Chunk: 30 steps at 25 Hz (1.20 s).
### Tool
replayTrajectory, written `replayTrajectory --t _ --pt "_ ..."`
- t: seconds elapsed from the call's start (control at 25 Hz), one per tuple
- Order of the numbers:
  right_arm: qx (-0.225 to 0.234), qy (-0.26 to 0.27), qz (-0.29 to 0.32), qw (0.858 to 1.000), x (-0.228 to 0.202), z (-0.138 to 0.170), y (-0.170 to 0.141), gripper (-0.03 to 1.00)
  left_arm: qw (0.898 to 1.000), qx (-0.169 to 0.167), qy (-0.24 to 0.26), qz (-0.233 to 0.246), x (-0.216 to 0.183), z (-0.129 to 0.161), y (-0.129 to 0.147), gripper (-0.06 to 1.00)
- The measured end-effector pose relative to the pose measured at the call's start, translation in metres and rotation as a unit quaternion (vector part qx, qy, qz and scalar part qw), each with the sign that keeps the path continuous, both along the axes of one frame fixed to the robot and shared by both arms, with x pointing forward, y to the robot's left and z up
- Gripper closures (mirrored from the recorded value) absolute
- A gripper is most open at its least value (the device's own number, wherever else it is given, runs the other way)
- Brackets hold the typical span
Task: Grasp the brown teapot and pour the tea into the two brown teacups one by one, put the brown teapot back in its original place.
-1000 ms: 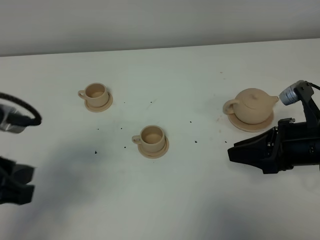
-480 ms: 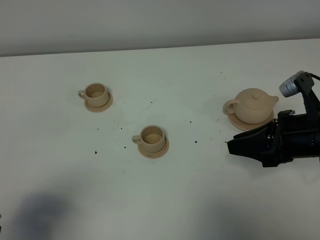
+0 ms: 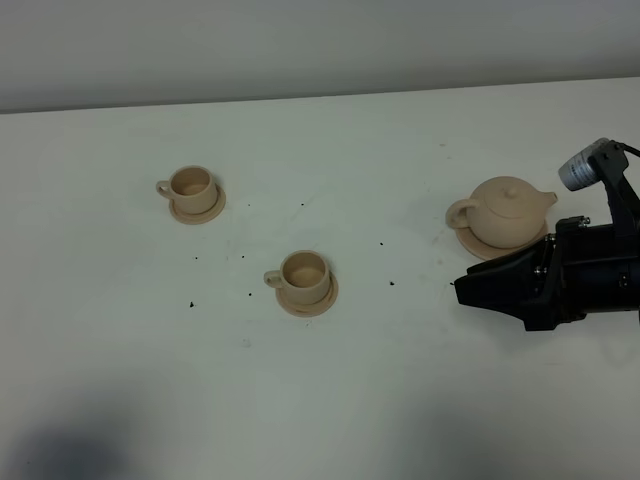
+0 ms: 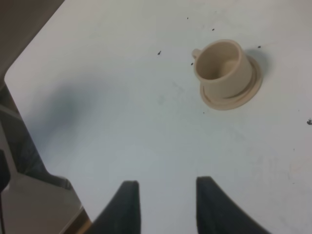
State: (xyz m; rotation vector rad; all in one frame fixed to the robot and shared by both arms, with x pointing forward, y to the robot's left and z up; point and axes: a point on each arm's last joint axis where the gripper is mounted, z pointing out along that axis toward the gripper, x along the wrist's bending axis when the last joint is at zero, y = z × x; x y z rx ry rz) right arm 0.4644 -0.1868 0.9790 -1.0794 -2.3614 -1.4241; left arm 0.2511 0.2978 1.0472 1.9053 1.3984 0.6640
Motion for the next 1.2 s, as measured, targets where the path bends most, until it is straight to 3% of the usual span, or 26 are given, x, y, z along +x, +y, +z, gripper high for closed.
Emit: replayTrajectory --t 0.24,0.48,0.8,1.2 --pt "-0.007 0.002 -0.017 1.000 0.002 -0.001 -0.001 0.66 0.999 -0.009 -0.031 0.008 -0.009 0.000 0.003 0.57" --pt "-0.003 -0.005 -0.030 1.000 0.009 0.005 -0.001 0.66 0.994 -0.016 -0.072 0.077 -0.022 0.000 0.005 0.57" --pt "0.007 -0.018 -0.040 0.999 0.020 0.018 0.001 0.66 0.985 -0.010 -0.075 0.154 -0.023 0.000 0.003 0.57" --pt "-0.003 -0.062 -0.034 0.997 0.040 0.052 0.013 0.66 0.984 -0.010 -0.075 0.162 -0.023 0.000 0.003 0.57"
